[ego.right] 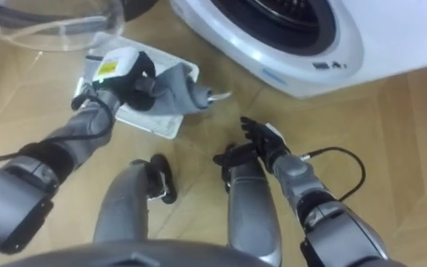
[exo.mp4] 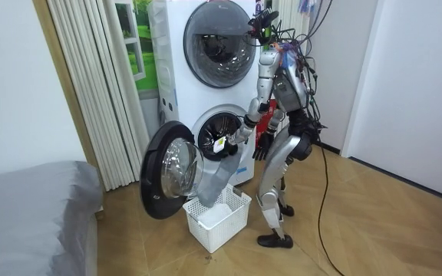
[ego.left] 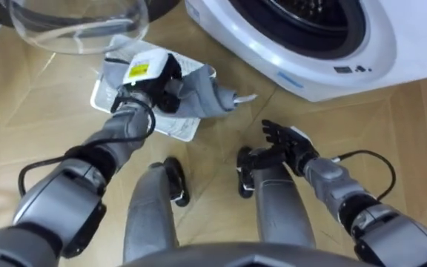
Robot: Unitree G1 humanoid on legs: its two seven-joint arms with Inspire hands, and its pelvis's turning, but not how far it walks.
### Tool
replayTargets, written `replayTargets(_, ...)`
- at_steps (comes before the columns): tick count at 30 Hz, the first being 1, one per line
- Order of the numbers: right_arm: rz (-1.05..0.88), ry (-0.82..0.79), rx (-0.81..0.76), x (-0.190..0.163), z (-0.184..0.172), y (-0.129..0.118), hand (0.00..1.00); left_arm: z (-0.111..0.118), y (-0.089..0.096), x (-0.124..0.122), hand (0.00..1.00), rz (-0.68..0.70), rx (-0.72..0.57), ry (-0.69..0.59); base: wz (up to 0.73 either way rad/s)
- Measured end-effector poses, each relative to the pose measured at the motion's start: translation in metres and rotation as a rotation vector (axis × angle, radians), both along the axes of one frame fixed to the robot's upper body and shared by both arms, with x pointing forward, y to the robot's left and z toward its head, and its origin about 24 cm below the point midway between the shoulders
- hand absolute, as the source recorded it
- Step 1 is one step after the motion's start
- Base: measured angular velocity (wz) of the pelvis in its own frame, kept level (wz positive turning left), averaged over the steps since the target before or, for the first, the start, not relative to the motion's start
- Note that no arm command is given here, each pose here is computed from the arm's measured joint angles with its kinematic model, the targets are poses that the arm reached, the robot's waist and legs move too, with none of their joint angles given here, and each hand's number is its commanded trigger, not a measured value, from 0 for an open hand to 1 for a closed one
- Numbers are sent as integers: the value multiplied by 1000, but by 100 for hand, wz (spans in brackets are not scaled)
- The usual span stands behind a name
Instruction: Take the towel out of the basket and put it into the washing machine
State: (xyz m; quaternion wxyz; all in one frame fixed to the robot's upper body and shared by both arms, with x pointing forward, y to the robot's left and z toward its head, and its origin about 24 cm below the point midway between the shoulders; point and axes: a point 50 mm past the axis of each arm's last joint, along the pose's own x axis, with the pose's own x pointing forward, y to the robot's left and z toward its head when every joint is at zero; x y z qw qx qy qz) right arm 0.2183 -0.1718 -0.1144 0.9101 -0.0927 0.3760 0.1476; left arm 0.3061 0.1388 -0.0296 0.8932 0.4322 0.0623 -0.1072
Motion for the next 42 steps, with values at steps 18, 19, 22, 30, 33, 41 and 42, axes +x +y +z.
replayTargets(18, 82, 19, -3, 0, 0, 6, 0, -7, -56, -37, 100, -313, -996, 590, 7)
replayTargets(19, 83, 40, -5, -2, -2, 5, 0, -9, -59, -40, 100, -341, -1000, 626, 0)
replayTargets(22, 86, 81, -7, -6, -5, 4, 0, -12, -64, -46, 100, -381, -1028, 700, 0)
replayTargets(30, 96, 141, -34, -9, -8, 1, 0, -15, -63, -51, 100, -423, -1079, 816, -1)
replayTargets(33, 111, 149, -54, -10, -8, -1, 100, -16, -64, -53, 100, -425, -1100, 848, 0)
replayTargets(41, 88, 138, -62, -8, -8, -2, 100, 7, -91, -50, 100, -543, -1231, 818, 0)
replayTargets(42, 86, 137, -64, -8, -8, -2, 100, 8, -94, -50, 100, -546, -1256, 818, 0)
